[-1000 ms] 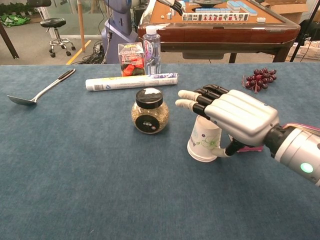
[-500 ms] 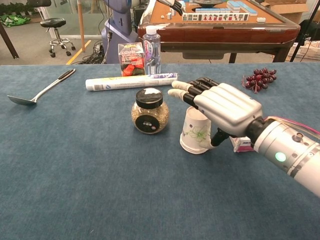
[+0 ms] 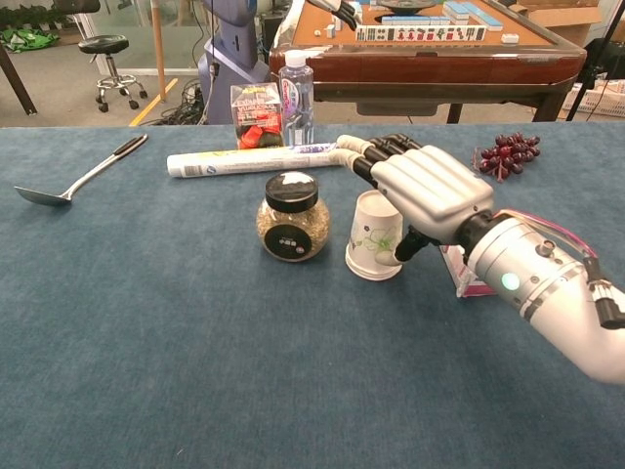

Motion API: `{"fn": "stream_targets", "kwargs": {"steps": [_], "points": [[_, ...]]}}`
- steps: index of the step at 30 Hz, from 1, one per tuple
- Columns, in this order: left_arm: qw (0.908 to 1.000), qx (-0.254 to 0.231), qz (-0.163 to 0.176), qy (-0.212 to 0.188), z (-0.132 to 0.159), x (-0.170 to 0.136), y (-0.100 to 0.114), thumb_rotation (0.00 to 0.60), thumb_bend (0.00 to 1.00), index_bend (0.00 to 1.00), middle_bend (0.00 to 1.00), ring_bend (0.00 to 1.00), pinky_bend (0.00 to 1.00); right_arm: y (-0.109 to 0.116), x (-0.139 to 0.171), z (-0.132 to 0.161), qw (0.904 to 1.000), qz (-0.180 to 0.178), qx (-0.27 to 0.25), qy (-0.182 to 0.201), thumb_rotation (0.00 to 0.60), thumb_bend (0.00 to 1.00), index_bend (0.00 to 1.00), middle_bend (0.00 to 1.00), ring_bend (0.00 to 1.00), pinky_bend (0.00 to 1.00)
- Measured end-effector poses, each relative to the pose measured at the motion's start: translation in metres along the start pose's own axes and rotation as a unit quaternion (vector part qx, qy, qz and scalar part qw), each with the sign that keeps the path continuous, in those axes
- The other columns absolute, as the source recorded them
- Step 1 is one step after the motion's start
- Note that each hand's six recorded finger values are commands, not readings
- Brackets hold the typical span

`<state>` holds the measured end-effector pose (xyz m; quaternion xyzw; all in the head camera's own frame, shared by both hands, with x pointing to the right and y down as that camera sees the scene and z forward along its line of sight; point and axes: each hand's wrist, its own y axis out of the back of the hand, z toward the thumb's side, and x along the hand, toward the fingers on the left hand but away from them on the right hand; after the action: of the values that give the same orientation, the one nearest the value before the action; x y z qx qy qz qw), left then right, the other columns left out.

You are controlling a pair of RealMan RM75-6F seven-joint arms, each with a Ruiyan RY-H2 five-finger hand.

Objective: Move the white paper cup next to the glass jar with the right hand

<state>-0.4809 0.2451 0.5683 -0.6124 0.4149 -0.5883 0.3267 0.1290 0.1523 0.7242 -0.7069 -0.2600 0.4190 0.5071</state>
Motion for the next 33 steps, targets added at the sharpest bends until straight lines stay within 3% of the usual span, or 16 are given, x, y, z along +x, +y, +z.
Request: {"fn": "stream_targets", "kwargs": {"steps": [6,12,21,27,33], "points": [[1.0000,0.000,0.000,0.000,0.000,0.000,0.000,0.600,0.09,0.50,0.48,0.49,0.66,0.002,-0.006,-0.007,0.9999,-0.005,0.003,-0.016,0.600,0.00,0.00,0.00,0.00,0.04],[1.0000,0.000,0.000,0.001,-0.001,0.000,0.000,0.600,0.09,0.50,0.48,0.49,0.66,0.008,0.002,-0.009,1.0000,-0.004,0.001,-0.006,0.600,0.00,0.00,0.00,0.00,0.04],[1.0000,0.005,0.003,-0.001,0.002,-0.001,0.002,0.600,0.09,0.50,0.48,0.49,0.66,0.042,0.040,-0.026,0.9999,-0.001,0.015,0.004,0.600,0.00,0.00,0.00,0.00,0.04],[0.9999,0.013,0.007,-0.004,0.005,-0.003,0.005,0.600,0.09,0.50,0.48,0.49,0.66,0.072,0.080,-0.057,0.9976,0.022,0.055,-0.035,0.600,0.00,0.00,0.00,0.00,0.04],[0.9997,0.018,0.017,-0.009,0.010,-0.006,0.010,0.600,0.09,0.50,0.48,0.49,0.66,0.095,0.131,-0.103,0.9873,0.063,0.095,-0.111,0.600,0.00,0.00,0.00,0.00,0.04]]}}
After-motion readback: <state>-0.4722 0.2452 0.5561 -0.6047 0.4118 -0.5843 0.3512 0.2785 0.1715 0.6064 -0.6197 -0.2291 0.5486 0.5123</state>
